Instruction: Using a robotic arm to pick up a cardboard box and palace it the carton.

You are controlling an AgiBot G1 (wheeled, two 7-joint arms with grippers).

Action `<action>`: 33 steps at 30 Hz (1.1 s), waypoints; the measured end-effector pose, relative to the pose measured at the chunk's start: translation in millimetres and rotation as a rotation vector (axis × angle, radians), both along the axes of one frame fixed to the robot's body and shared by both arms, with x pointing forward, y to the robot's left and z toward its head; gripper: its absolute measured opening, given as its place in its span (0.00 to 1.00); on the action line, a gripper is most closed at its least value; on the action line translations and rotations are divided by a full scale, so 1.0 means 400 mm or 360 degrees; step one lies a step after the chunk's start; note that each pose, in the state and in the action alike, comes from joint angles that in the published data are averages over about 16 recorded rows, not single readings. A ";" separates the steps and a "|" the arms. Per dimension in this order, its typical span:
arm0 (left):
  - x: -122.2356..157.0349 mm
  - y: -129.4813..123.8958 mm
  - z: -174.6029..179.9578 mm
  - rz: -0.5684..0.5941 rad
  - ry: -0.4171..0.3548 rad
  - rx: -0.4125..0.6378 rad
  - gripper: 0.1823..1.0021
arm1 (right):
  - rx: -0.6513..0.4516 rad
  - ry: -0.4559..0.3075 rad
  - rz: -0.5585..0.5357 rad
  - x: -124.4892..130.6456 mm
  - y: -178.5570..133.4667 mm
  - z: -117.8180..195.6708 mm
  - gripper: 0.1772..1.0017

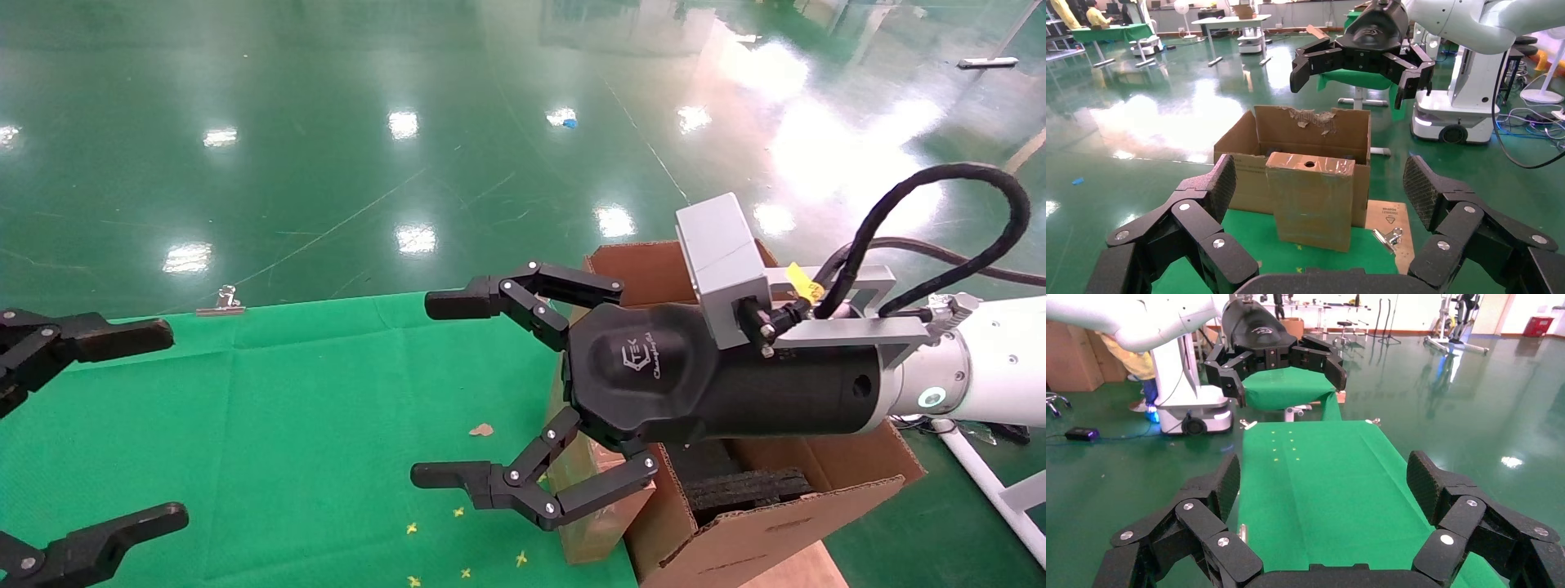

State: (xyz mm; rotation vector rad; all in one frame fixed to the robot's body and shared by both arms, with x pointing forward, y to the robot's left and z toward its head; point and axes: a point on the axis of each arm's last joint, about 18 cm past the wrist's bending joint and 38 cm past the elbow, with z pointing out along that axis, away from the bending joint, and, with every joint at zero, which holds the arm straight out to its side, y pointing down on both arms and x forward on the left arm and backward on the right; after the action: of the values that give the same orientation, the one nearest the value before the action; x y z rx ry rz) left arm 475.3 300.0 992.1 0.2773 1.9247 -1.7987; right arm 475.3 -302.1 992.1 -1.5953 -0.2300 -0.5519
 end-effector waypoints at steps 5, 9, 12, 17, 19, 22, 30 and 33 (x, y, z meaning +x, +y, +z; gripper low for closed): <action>0.000 0.000 0.000 0.0000 0.0000 0.0000 1.00 | 0.0000 0.0000 0.0000 0.000 0.000 0.000 1.00; 0.000 0.000 0.000 0.0000 0.0000 0.0000 1.00 | -0.0002 0.0001 -0.0001 0.000 0.000 0.000 1.00; 0.000 0.000 0.000 0.0000 0.0000 0.0000 1.00 | -0.0013 0.0010 -0.0009 0.003 0.001 -0.003 1.00; 0.000 0.000 0.000 0.0000 0.0000 0.0000 1.00 | -0.0069 0.0050 -0.0034 0.013 0.011 -0.016 1.00; 0.000 0.000 0.000 0.0000 0.0000 0.0000 1.00 | -0.0119 0.0078 -0.0045 0.020 0.020 -0.025 1.00; 0.000 0.000 0.000 0.0000 0.0000 0.0000 1.00 | -0.0236 0.0131 -0.0067 0.037 0.041 -0.045 1.00; 0.000 0.000 0.000 0.0000 0.0000 0.0000 1.00 | -0.0714 0.0275 -0.0193 0.110 0.116 -0.096 1.00; 0.000 0.000 0.000 0.0000 0.0000 0.0000 1.00 | -0.0911 0.0281 -0.0271 0.138 0.137 -0.094 1.00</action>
State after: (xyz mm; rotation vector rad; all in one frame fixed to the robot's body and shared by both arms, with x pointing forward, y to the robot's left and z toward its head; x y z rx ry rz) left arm 475.4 300.1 992.1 0.2774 1.9247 -1.7988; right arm 530.6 -247.2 954.6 -2.2238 -0.1232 -0.4958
